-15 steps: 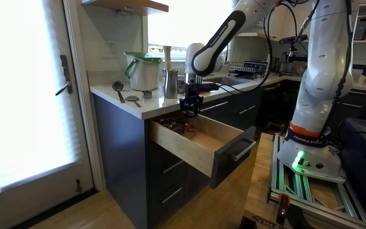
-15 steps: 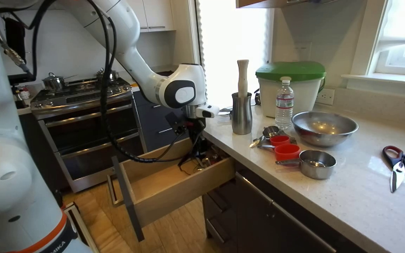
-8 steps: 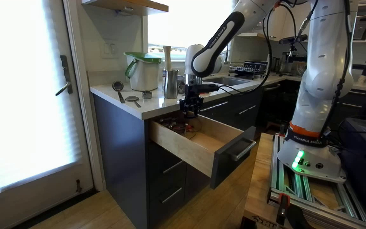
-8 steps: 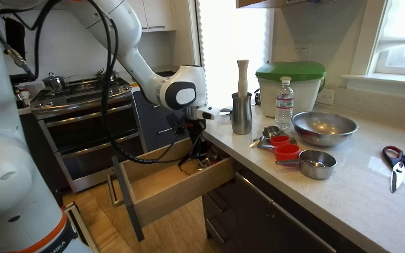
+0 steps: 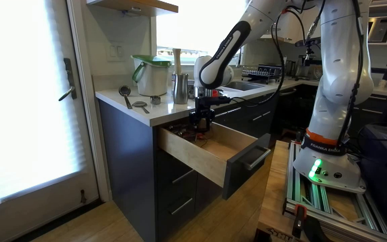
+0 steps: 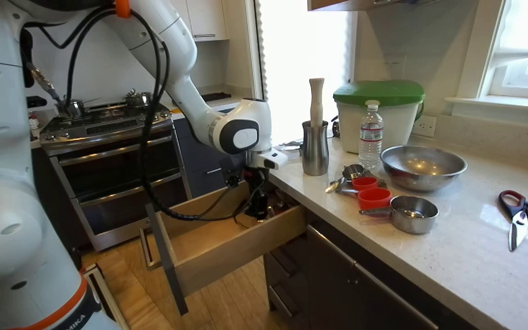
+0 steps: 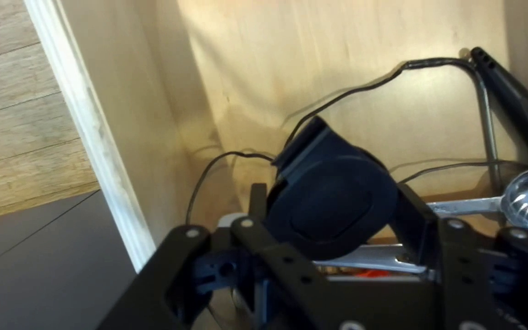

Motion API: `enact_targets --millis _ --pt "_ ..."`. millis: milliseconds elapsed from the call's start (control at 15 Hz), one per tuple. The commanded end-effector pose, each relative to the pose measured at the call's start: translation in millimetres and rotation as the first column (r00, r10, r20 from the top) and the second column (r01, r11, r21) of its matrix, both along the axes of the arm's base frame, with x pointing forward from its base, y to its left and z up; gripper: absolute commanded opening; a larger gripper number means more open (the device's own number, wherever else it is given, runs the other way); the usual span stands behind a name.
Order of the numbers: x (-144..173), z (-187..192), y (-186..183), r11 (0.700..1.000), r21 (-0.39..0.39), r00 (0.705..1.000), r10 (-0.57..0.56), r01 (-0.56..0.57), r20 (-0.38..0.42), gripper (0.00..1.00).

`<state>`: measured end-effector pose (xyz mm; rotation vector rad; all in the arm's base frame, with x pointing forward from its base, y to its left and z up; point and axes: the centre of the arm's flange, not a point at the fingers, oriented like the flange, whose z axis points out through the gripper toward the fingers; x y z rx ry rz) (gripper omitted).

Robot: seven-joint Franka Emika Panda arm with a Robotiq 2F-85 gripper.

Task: Pick up the black object from the left side of the counter and put it in the open drawer

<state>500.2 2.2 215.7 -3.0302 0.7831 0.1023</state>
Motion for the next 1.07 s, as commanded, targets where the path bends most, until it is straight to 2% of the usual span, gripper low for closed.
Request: enact_targets --millis 0,1000 --pt "4.5 -18.2 7.0 0.999 -0.003 0.999 -0.051 0.051 -0.018 0.42" --pt "29.0 -50.0 10.9 0.979 -0.143 0.983 -0.159 0.145 -0.094 0.42"
